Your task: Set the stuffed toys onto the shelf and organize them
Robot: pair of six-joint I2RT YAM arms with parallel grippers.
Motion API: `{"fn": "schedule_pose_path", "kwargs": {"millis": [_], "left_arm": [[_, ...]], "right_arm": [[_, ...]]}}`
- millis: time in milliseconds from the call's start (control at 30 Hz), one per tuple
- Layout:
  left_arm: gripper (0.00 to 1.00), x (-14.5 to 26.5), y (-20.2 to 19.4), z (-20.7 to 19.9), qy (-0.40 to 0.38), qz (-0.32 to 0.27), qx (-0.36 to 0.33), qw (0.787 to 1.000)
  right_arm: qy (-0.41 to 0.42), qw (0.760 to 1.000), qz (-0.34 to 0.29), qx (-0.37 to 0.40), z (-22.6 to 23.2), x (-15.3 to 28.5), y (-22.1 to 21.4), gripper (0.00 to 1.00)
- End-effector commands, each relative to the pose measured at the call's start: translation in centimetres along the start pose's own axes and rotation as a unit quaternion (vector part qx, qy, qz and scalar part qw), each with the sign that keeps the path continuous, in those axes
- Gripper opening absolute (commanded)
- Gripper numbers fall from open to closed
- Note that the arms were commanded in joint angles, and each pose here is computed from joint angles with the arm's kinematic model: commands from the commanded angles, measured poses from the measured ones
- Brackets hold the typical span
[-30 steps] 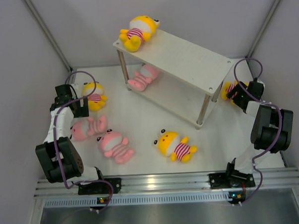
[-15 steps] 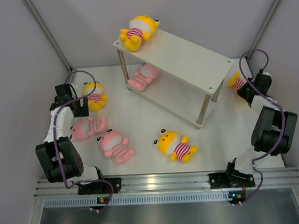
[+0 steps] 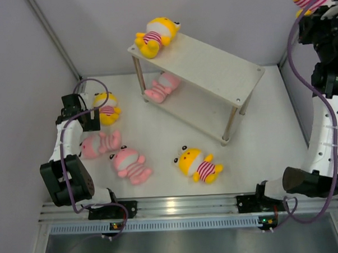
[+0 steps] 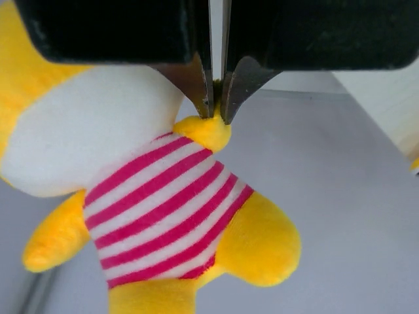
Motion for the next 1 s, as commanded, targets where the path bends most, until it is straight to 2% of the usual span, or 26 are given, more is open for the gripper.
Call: {"fn": "schedule_pose_path", "kwargs": {"millis": [0,67,133,200,367,500,733,967], "left_arm": [[0.99,0.6,1.3,0.0,-0.008,-0.018,-0.003,1.000],[0.99,0.7,1.2,0.0,-0.007,-0.017,-0.005,1.000],[0.99,0.9,1.2,0.1,-0.004,-0.017,-0.006,1.000],[0.99,1.0,1.1,0.2,-0.001,-0.018,-0.011,1.000],[0.99,0.9,0.9,0.2,0.000,-0.015,-0.014,1.000],[0.99,0.9,1.0,0.1,-0.005,-0.015,-0.012,1.000],[0.99,0.7,0.9,0.1,-0.005,-0.012,-0.012,1.000],[0.99,0.6,0.8,0.0,-0.008,-0.009,-0.012,1.000]], "right_arm": [[0.169,0.979,0.074,0.087,6.6,0.5,-1.0,0.00],[0.242,0.959,0.079,0.123,10.6,0.5,-1.0,0.00],[0.303,0.938,0.105,0.128,13.6,1.1,-2.2,0.00],[0.347,0.920,0.108,0.145,16.0,1.7,-2.7,0.00],[0.411,0.871,0.161,0.214,20.3,3.3,-5.7,0.00],[0.421,0.859,0.185,0.226,20.9,3.2,-6.9,0.00],[0.475,0.830,0.166,0.239,21.8,3.9,-6.8,0.00],[0.473,0.832,0.162,0.239,23.2,0.5,-7.4,0.00]]}}
Point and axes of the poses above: each gripper's point midway between its finger pads, its own x axis back along the fingers, its own z axis along the line the jaws close on, y = z × x, the point moved 7 cm from there along x, back along the fingers, and after that the axes turned 7 degrees about x, right-handed, at the moved point
